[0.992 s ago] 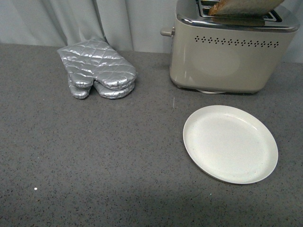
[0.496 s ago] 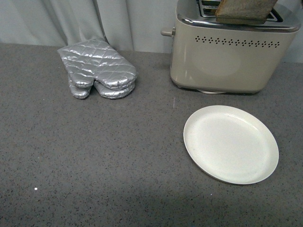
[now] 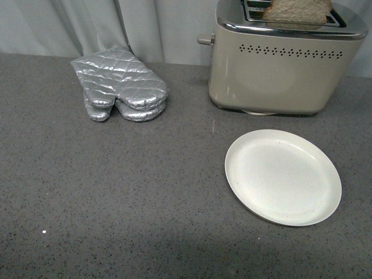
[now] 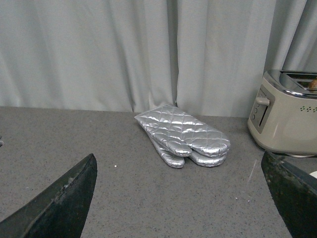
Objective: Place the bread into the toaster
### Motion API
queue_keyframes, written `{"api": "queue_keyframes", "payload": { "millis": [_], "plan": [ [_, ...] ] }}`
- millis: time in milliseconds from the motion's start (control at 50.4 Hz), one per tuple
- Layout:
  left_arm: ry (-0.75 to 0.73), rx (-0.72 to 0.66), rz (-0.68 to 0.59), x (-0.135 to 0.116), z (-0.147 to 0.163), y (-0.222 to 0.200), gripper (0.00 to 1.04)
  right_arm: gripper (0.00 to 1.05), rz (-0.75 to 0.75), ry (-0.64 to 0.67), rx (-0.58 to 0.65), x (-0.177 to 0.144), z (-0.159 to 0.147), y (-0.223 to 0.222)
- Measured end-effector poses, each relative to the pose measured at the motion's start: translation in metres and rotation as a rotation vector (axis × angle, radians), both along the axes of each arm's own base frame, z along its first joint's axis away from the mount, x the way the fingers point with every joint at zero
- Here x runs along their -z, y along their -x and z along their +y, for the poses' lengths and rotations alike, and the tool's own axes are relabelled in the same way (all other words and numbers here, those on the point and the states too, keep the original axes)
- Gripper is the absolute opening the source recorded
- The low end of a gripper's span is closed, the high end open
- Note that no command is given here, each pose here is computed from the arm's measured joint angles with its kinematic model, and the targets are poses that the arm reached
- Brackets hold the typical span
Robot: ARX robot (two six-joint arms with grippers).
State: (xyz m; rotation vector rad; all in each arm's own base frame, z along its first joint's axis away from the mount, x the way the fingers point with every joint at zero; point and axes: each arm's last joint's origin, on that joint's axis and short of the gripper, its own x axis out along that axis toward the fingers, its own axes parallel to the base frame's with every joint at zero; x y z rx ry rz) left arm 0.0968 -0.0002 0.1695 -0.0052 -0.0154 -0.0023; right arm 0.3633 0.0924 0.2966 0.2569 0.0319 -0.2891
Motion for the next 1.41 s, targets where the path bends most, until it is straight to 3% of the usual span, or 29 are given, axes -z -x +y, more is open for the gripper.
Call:
{"api": "queue_keyframes", "payload": {
  "millis": [79, 159, 218, 654, 1408],
  "plan": [
    [0.0, 0.0, 0.0, 0.0, 0.0, 0.0, 0.98, 0.94, -0.048, 0.149, 0.036, 0.008, -0.005, 0.024],
    [0.0, 0.0, 0.0, 0.0, 0.0, 0.0, 0.98, 0.77, -0.035, 0.214, -0.22, 0.026, -0.016, 0.061],
    [0.0, 0.0, 0.0, 0.0, 0.0, 0.0, 0.98, 0.65, -0.038, 0.235, -0.294, 0.04, -0.026, 0.092],
    [0.0, 0.0, 0.0, 0.0, 0.0, 0.0, 0.98, 0.0, -0.018, 0.254, -0.295, 0.089, -0.066, 0.16],
    [0.0, 0.0, 0.0, 0.0, 0.0, 0.0, 0.98, 0.0, -0.024, 0.255, -0.288, 0.121, -0.092, 0.222]
  ]
}}
